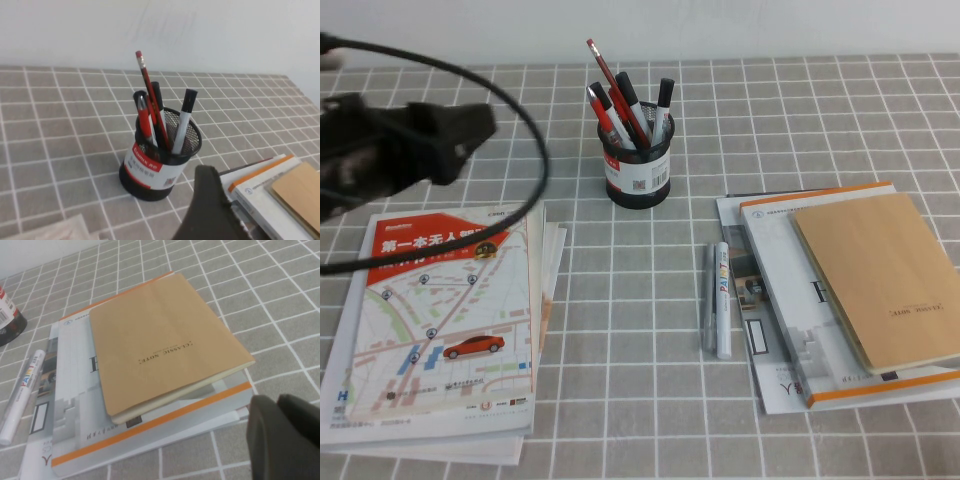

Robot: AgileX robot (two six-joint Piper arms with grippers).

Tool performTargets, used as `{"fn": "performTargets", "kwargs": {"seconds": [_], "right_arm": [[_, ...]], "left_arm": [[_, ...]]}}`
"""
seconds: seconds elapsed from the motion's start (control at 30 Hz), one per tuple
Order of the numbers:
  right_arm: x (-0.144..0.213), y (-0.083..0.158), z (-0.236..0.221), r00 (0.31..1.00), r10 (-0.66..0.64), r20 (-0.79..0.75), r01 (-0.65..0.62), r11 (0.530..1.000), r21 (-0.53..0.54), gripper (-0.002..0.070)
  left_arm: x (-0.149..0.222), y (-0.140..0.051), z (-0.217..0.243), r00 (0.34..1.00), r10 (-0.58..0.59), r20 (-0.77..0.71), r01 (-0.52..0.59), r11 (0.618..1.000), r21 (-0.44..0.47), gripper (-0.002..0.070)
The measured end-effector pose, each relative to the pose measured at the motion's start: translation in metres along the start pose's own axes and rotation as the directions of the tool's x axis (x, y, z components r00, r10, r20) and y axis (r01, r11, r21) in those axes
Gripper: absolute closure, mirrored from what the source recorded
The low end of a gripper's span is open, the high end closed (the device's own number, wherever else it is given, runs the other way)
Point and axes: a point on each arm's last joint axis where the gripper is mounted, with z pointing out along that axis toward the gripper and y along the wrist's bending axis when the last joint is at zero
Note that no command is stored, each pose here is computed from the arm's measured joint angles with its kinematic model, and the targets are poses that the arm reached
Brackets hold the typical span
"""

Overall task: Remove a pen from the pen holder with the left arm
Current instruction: 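Take a marker out of the pen holder and lay it on the table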

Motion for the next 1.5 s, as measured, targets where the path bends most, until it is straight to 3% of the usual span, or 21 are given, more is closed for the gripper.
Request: {"fn": "performTargets", "kwargs": {"seconds": [0.3, 0.63, 0.97, 1.5], "right_arm": [[0.000, 0.000, 0.000, 1.000, 0.000, 0.000, 0.000, 1.000, 0.000, 0.0689], [0.000, 0.000, 0.000, 1.000, 0.000, 0.000, 0.000, 1.000, 0.000, 0.0689], [0.000, 0.000, 0.000, 1.000, 0.000, 0.000, 0.000, 1.000, 0.000, 0.0689], [0.000, 0.000, 0.000, 1.000, 0.000, 0.000, 0.000, 1.000, 0.000, 0.0689]], "left_arm": [[0.000, -0.003, 0.093, 0.993, 0.111, -0.044, -0.110, 0.994, 0.029, 0.0263], [-0.003, 0.025, 0.170, 0.997, 0.048, -0.054, -0.048, 0.999, -0.008, 0.0263], [0.011, 0.042, 0.208, 0.997, 0.002, -0.079, -0.004, 1.000, -0.030, 0.0264], [0.037, 0.056, 0.224, 0.990, -0.007, -0.138, -0.004, 0.997, -0.077, 0.0264]]}}
